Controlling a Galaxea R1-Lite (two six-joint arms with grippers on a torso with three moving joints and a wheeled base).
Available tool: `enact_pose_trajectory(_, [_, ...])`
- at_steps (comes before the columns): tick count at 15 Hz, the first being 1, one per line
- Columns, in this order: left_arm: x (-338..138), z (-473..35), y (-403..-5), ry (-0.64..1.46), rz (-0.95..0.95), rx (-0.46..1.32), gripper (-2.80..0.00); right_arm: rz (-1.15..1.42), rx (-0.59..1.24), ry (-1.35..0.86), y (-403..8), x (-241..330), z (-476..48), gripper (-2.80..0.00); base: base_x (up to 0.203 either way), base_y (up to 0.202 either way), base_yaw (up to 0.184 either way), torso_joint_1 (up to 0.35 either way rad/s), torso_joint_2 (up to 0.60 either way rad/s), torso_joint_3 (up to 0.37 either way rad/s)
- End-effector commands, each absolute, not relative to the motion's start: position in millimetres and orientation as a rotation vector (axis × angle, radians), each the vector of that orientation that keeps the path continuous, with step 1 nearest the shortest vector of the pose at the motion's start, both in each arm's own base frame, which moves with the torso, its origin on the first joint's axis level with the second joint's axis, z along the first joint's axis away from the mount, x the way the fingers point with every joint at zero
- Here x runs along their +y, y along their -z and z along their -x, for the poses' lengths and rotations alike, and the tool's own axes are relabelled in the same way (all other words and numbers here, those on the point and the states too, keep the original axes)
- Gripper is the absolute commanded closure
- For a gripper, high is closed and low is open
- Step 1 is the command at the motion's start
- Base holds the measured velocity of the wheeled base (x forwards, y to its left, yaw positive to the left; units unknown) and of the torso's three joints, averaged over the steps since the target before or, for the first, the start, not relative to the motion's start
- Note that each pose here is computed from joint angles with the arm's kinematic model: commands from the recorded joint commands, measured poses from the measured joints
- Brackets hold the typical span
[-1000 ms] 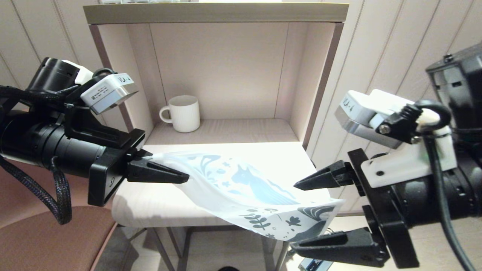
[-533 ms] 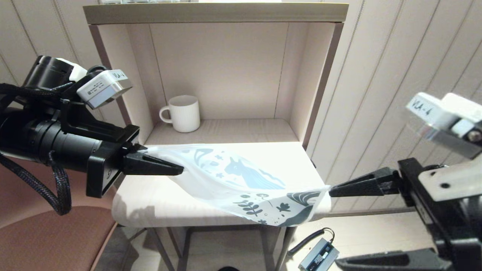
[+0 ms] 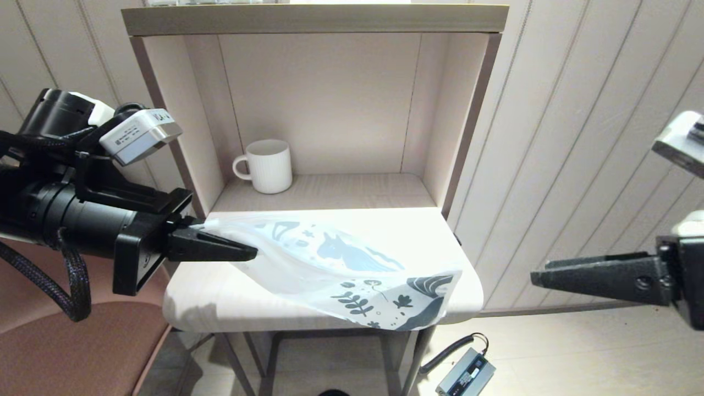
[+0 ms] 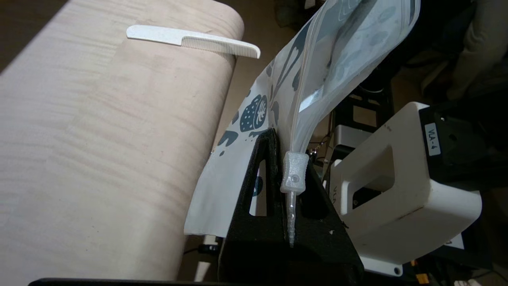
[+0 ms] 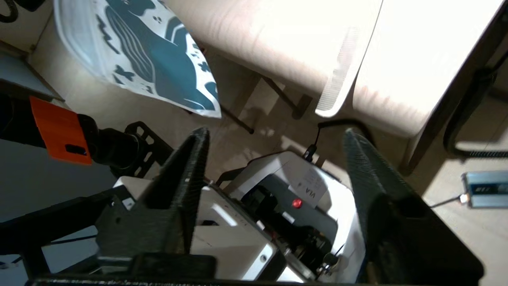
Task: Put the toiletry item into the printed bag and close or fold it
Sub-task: Pick up the comb
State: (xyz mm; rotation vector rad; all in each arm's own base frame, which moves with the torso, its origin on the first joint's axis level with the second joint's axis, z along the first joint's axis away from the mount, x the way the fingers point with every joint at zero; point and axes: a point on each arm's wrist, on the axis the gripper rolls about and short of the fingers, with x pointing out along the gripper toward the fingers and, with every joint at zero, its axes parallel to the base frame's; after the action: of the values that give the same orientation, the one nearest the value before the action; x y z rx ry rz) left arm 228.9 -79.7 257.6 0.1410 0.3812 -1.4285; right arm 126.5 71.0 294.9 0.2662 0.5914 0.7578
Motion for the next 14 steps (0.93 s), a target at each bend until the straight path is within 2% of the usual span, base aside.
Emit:
enact_pose_trajectory(1, [-78.6,-225.9,-259.0,1.43,-0.144,0.374,0.0,-0.28,0.686,-0.734,-284.7,70.8,-127.5,0.0,0.0,0.0,0.0,0.0,0.0,0.0])
enact_pose_trajectory(8, [-78.8,-226.7,-256.0,1.428,-0.127,0.396,0.0,-0.344,0.875,-0.652,-258.1,85.6,-162.7,0.0,0.0,0.0,0.0,0.0,0.0,0.0])
enact_pose_trajectory(9, [-78.8,-226.7,-256.0,1.427,-0.129,0.395,0.0,-0.35,0.877,-0.63,-254.4,83.5,-168.3,-2.8,0.0,0.0,0.0,0.0,0.0,0.0])
enact_pose_trajectory(11, [-78.8,-226.6,-255.3,1.426,-0.128,0.398,0.0,-0.349,0.857,-0.622,-250.4,83.2,-174.9,-2.8,0.0,0.0,0.0,0.0,0.0,0.0])
enact_pose_trajectory(12, [-78.6,-226.1,-254.5,1.426,-0.127,0.4,0.0,-0.35,0.847,-0.617,-250.7,81.4,-176.1,0.0,0.0,0.0,0.0,0.0,0.0,0.0])
enact_pose_trajectory(14, [-78.5,-225.5,-253.0,1.426,-0.126,0.403,0.0,-0.342,0.837,-0.621,-252.5,81.0,-176.4,0.0,0.0,0.0,0.0,0.0,0.0,0.0])
